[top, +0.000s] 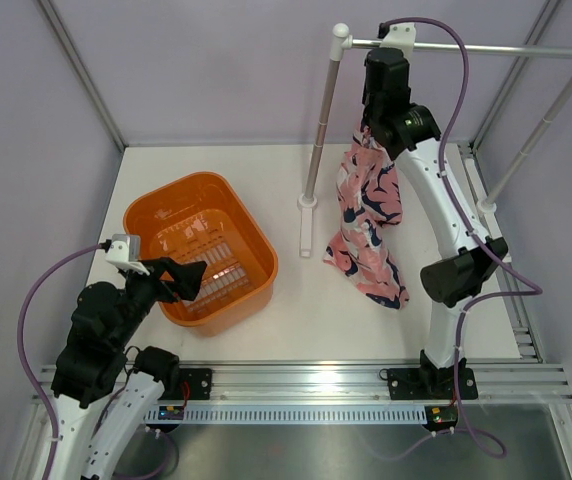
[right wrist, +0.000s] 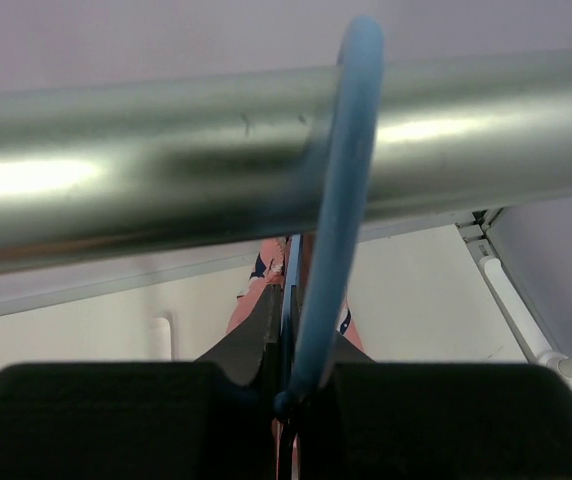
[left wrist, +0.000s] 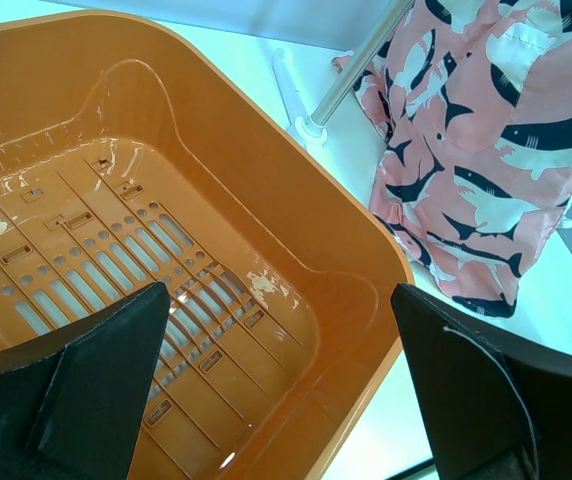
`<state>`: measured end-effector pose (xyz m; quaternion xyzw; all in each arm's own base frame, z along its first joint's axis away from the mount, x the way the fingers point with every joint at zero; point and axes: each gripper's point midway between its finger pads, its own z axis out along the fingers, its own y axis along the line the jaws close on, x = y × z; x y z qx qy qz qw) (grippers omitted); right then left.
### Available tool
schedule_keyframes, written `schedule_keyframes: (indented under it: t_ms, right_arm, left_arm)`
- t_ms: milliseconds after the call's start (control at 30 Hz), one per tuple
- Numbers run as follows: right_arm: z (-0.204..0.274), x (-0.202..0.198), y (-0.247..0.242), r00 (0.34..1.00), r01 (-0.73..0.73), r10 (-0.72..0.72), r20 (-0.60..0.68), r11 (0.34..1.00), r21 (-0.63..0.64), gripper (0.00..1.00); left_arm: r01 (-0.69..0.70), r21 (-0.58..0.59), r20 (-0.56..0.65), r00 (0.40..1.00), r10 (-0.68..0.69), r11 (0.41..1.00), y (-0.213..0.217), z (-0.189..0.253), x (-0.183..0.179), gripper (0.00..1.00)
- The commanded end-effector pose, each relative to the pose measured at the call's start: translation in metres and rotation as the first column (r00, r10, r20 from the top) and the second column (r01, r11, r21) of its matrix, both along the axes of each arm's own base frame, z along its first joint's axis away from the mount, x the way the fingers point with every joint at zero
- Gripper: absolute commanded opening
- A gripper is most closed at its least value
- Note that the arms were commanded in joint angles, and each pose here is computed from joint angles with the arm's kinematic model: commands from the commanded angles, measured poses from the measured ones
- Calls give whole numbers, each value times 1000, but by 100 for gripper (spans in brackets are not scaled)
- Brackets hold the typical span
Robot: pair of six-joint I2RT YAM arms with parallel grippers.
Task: Remove the shorts from the hanger
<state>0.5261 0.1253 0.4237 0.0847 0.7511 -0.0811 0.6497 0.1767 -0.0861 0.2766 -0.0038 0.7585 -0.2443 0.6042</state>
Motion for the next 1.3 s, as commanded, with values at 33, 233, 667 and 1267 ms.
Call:
schedule_keyframes:
  t_ms: [33, 233, 667, 1267]
  right_arm:
    - [62, -32, -13, 990, -2, -5, 140, 999, 49, 0]
    - [84, -50, -14, 984, -44, 29, 177, 996, 78, 0]
    - [69, -102, -8, 985, -162, 144, 99, 966, 203, 0]
    - [-8, -305, 29, 794, -531, 606, -38, 724, 440, 0]
  left_arm:
    - [-5, -10, 56, 998, 5, 1000, 1, 12, 1, 99]
    - [-3, -11, 54, 999, 4, 1000, 0, 12, 2, 99]
    - [-2, -11, 54, 999, 2, 1000, 0, 12, 1, 99]
    - [305, 18, 76, 949, -306, 952, -49, 14, -8, 98]
